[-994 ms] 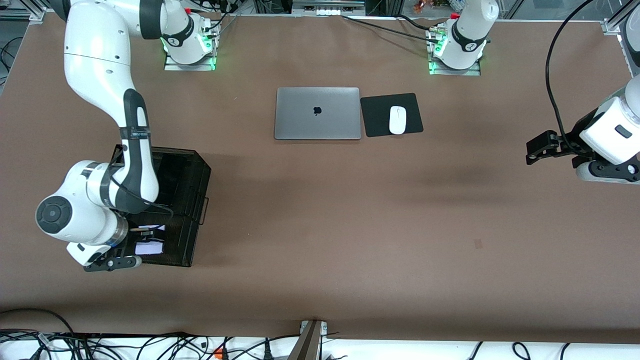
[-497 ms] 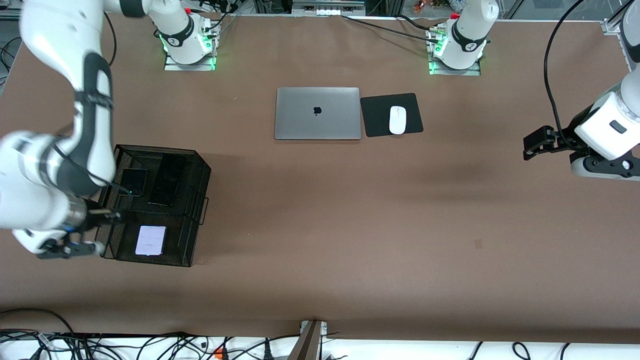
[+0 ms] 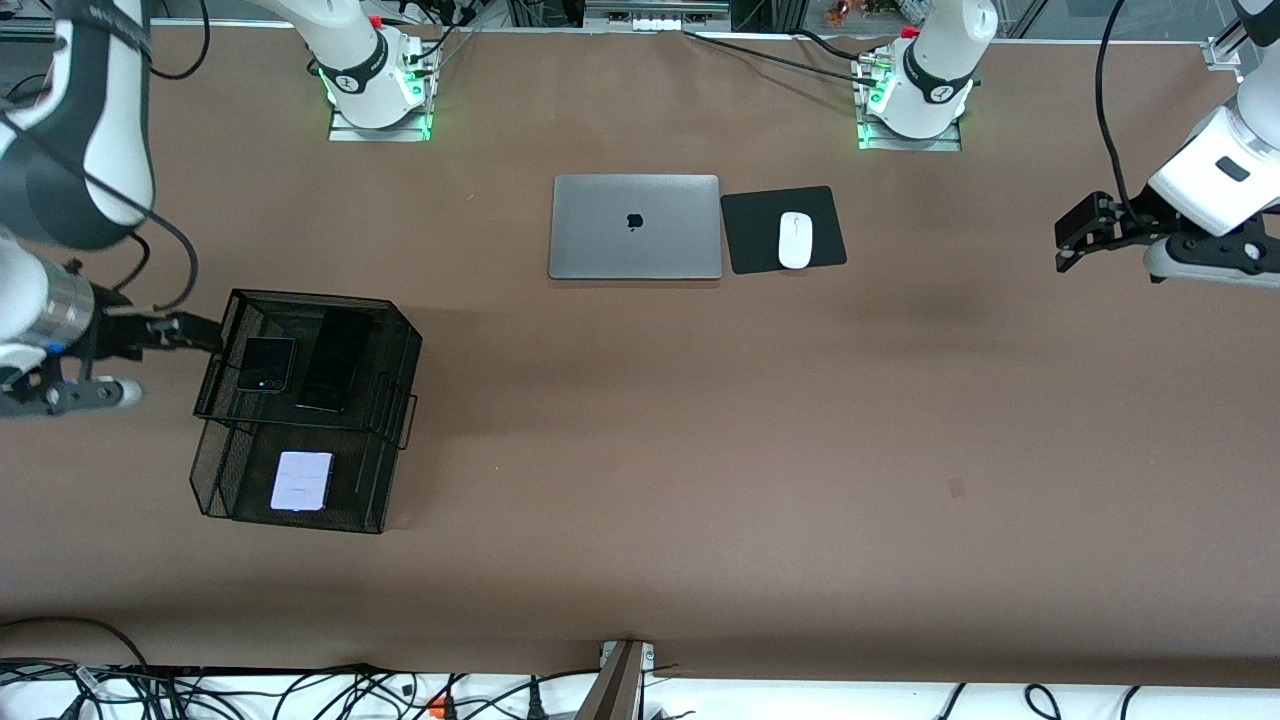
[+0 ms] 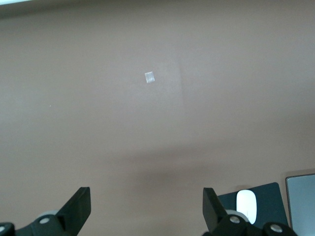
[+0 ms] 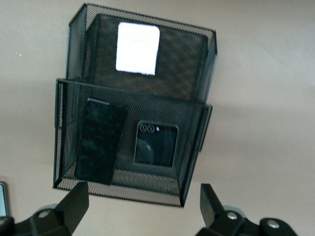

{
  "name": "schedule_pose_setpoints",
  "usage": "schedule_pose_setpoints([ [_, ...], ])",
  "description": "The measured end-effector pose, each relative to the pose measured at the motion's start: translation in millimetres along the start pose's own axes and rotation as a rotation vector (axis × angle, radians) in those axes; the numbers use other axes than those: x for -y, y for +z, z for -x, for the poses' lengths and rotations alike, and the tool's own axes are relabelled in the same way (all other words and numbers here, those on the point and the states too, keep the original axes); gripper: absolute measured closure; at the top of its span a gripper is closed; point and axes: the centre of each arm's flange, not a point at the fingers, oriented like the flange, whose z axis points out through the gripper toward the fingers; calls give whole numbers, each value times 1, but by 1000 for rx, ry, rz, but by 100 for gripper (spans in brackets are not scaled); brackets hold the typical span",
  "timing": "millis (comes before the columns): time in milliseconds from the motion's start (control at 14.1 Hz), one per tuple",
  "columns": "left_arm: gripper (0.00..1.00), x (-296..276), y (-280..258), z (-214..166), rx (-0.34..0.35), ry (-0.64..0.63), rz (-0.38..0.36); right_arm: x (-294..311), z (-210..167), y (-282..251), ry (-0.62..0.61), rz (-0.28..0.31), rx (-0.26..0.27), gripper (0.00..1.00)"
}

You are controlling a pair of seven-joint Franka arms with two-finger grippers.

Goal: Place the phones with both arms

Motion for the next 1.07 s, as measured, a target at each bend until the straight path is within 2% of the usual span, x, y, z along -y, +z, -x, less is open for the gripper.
schedule_pose_setpoints([
  [426, 0, 0, 5, 2, 2, -4, 0, 20, 53, -47, 37, 22, -40, 0],
  [1065, 0, -4, 7, 5, 31, -46, 0, -10, 70, -63, 126, -4, -47, 0],
])
